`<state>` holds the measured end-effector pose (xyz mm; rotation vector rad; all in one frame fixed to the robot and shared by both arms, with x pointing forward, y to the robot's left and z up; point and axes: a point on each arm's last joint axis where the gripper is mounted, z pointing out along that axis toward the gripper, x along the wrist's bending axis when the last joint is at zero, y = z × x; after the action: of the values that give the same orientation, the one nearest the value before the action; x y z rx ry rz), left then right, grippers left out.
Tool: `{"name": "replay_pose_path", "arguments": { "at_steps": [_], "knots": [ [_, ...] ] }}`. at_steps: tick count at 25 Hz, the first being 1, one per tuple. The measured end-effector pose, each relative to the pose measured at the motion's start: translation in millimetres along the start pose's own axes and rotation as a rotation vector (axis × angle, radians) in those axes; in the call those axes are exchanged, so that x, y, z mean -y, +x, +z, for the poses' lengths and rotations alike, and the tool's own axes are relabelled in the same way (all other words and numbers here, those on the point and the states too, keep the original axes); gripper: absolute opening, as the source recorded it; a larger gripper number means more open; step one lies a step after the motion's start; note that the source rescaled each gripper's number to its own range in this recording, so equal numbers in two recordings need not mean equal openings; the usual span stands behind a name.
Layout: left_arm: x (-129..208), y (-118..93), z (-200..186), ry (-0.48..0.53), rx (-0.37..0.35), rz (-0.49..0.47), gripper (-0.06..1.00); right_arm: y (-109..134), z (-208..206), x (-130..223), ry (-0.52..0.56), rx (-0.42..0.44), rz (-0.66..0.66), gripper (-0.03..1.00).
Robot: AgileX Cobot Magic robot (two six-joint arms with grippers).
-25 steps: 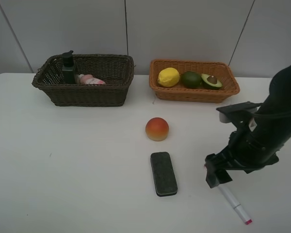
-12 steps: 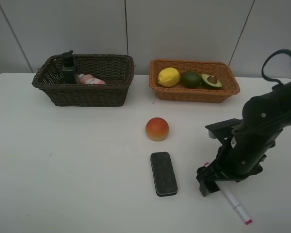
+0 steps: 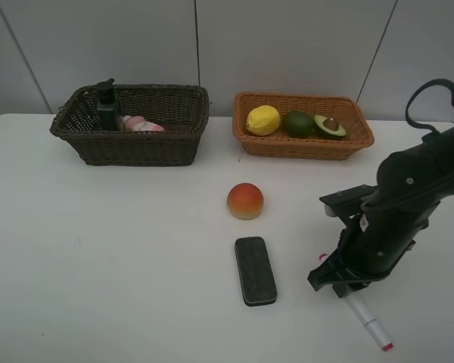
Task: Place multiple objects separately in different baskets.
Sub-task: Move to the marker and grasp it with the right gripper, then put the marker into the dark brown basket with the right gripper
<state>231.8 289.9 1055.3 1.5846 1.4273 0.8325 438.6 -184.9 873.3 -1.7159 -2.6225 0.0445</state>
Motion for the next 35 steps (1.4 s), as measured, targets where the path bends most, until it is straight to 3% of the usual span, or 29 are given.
{"name": "replay_pose_path", "arguments": {
  "at_steps": [4,7,13,16,19,26,32,33,35],
  "knots": [
    [0.0,0.0,0.0,0.0,0.0,0.0,0.92,-0.1,-13.7,-1.0,-0.041,-0.004,-0.003,0.0],
    [0.0,0.0,0.0,0.0,0.0,0.0,0.92,1.0,-46.2,-10.6,-0.161,-0.019,0.002,0.0],
    [0.0,0.0,0.0,0.0,0.0,0.0,0.92,8.5,-135.6,-57.2,-0.595,-0.111,0.033,0.0],
    [0.0,0.0,0.0,0.0,0.0,0.0,0.92,14.4,-171.0,-96.6,-0.828,-0.158,0.016,0.0],
    [0.0,0.0,0.0,0.0,0.0,0.0,0.92,19.5,-187.4,-142.1,-0.98,-0.173,-0.001,0.0],
    [0.0,0.0,0.0,0.0,0.0,0.0,0.92,46.6,-176.5,-253.6,-1.118,-0.229,0.006,0.0],
    [0.0,0.0,0.0,0.0,0.0,0.0,0.92,80.7,-136.6,-311.5,-1.148,-0.263,-0.037,0.01],
    [0.0,0.0,0.0,0.0,0.0,0.0,0.92,83.7,-126.8,-317.5,-1.138,-0.264,-0.041,0.04],
    [0.0,0.0,0.0,0.0,0.0,0.0,0.92,86.5,-109.0,-324.5,-1.104,-0.265,-0.046,0.23]
  ]
}}
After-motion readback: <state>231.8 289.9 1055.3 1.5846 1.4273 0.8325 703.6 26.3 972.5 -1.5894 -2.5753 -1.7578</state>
